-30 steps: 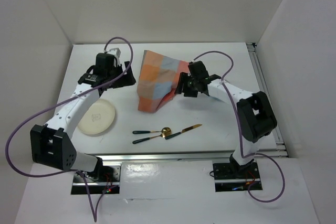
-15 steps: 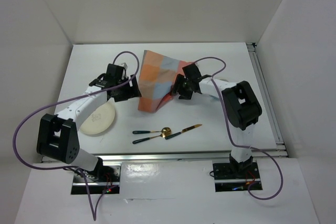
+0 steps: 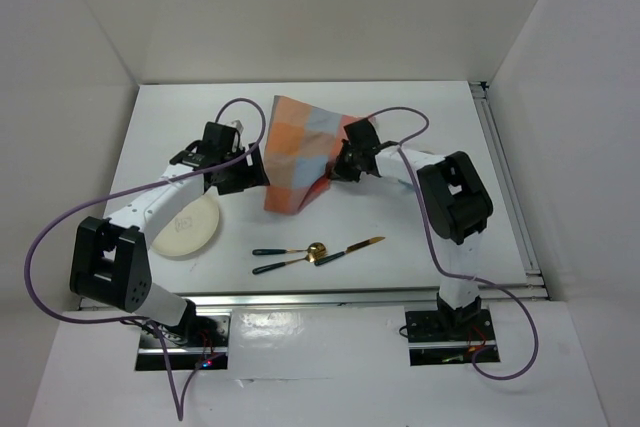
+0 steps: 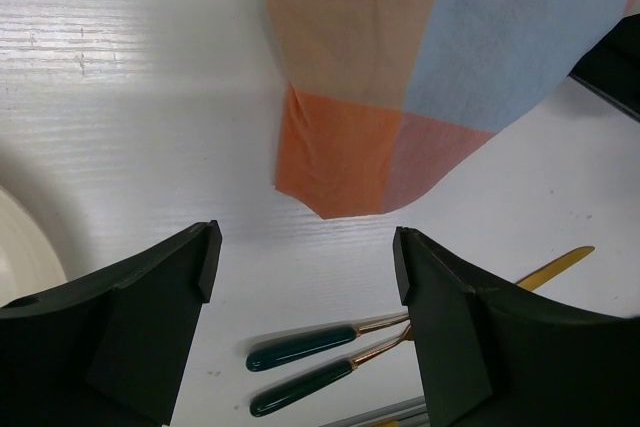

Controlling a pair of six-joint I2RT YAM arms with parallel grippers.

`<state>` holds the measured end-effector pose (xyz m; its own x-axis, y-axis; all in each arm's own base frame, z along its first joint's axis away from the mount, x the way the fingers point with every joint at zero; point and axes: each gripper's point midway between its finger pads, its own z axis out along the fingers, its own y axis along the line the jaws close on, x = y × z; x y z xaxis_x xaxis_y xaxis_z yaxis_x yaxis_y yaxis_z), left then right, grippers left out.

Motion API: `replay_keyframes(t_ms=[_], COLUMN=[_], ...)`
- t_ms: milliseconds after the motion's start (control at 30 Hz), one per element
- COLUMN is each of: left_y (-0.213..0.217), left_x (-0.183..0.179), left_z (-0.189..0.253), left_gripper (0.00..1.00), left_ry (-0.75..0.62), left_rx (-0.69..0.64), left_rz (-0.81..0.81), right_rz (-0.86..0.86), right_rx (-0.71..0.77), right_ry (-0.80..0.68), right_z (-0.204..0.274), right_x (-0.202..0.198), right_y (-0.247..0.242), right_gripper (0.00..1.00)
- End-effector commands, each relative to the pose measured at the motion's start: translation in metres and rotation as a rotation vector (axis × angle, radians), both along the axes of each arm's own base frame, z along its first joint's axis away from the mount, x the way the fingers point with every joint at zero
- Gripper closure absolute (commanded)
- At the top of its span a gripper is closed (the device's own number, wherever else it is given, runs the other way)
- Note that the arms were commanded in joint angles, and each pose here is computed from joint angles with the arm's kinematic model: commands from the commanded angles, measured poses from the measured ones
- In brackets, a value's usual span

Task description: Set the dinner table for one person

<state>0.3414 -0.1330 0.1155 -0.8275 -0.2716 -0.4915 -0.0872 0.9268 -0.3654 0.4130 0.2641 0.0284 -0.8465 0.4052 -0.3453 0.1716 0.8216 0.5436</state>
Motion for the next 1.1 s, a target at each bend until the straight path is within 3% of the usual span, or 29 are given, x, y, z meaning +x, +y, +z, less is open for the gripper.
replay_keyframes(t_ms=[0,300,433,600,733,900,1067], left_y=[-0.001,-0.002,-0.018,-0.028,-0.042,-0.054,-0.059], left_x=[-0.001,0.007,0.001,-0.014,-0.03,-0.037,-0.042], left_z=[0.002,0.027,0.046,0.051,0.037,0.024,0.005], left_gripper=[0.13,0.13,0.11,0.08,0.08,0.1,0.18], left_ry=[-0.019,-0.084,-0.143,-0.205,-0.167,-0.116,-0.067], left_rx=[0.008,0.025,-0.067,-0.177,-0.265,-0.403,-0.52], left_rz=[-0.025,-0.075,-0.14,-0.142,-0.118,0.082,0.3], right_rz=[0.01,0.107,0.111,0.147,0.148,0.164,0.154], right_rx=[-0.004,0.03,0.063,0.067,0.082,0.093,0.095], right_ry=[-0.174,-0.426,-0.532,-0.539,-0.518,-0.512,-0.523], right_z=[0.069,0.204,0.261,0.269,0.259,0.258,0.26], right_x=[0.024,0.032,0.042,0.052,0.059,0.059,0.065], right_y=[0.013,0.032,0.036,0.047,0.044,0.048,0.045], right_gripper=[1.0,1.0,1.0,1.0,1.0,1.0,1.0])
